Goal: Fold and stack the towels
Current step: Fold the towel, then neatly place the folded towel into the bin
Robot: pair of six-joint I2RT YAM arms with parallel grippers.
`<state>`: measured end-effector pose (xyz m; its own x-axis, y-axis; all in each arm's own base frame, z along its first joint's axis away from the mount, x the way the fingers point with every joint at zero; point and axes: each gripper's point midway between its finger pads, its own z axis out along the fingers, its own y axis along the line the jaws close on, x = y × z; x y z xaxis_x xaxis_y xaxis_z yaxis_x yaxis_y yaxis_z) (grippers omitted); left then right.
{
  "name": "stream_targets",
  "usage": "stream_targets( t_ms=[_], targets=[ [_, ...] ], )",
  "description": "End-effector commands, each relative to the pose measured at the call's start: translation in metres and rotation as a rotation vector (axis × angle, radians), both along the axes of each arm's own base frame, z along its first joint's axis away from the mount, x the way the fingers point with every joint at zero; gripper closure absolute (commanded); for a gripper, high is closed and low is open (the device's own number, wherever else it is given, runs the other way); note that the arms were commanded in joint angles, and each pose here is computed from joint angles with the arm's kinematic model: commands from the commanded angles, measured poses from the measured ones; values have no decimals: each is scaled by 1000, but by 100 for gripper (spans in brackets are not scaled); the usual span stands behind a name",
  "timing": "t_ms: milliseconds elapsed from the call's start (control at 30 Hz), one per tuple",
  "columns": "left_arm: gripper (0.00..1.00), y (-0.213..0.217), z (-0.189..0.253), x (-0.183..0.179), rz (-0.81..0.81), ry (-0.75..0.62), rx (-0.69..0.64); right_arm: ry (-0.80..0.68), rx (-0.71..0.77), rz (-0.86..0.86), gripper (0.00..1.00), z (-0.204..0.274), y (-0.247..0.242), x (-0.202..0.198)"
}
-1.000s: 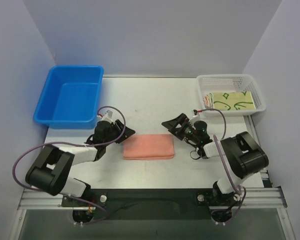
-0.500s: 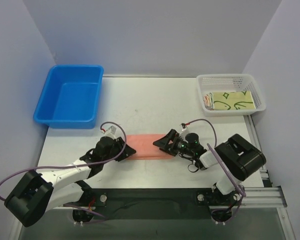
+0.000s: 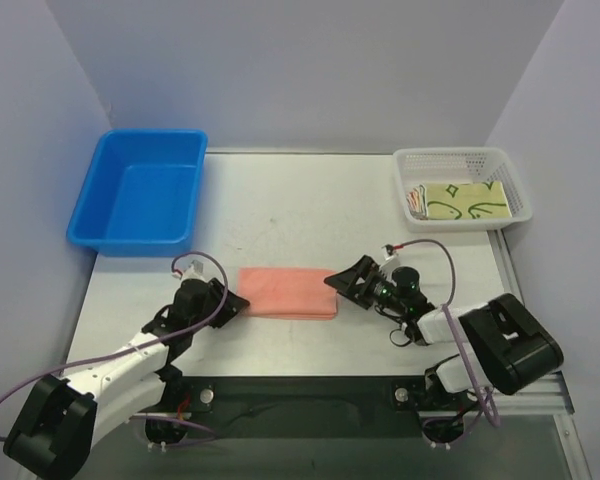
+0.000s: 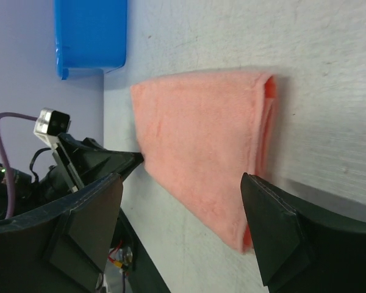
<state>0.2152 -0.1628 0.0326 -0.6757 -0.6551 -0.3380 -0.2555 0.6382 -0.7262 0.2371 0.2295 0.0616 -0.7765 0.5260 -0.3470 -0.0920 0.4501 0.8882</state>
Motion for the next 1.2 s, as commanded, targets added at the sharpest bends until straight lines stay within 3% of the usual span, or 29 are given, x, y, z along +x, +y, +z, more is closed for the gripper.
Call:
stream_targets(
  t_ms=[0, 167, 233, 300, 500, 667, 867, 1167],
  targets=[
    [53, 15, 14, 3, -26, -21, 150, -27, -128, 2, 20, 2, -19, 4],
    [27, 0, 82, 23, -167, -199, 337, -8, -456, -45, 11, 15, -67, 3],
    [22, -20, 92, 21, -255, -239, 422, -63, -562, -68, 5, 36, -84, 12],
    [17, -42, 112, 23, -348, -303, 489, -5, -672, -104, 2, 35, -109, 2],
    [16, -128, 126, -1, -680, -460, 744, 88, -814, -188, 0, 45, -154, -9],
    [20, -178, 104, -14, -883, -520, 987, 162, -851, -240, 0, 34, -175, -21],
    [29, -207, 69, -17, -1043, -512, 1097, 187, -852, -323, 0, 26, -192, -32],
    [31, -224, 22, -31, -1212, -449, 1119, 216, -863, -346, 0, 18, -202, -37]
  ],
)
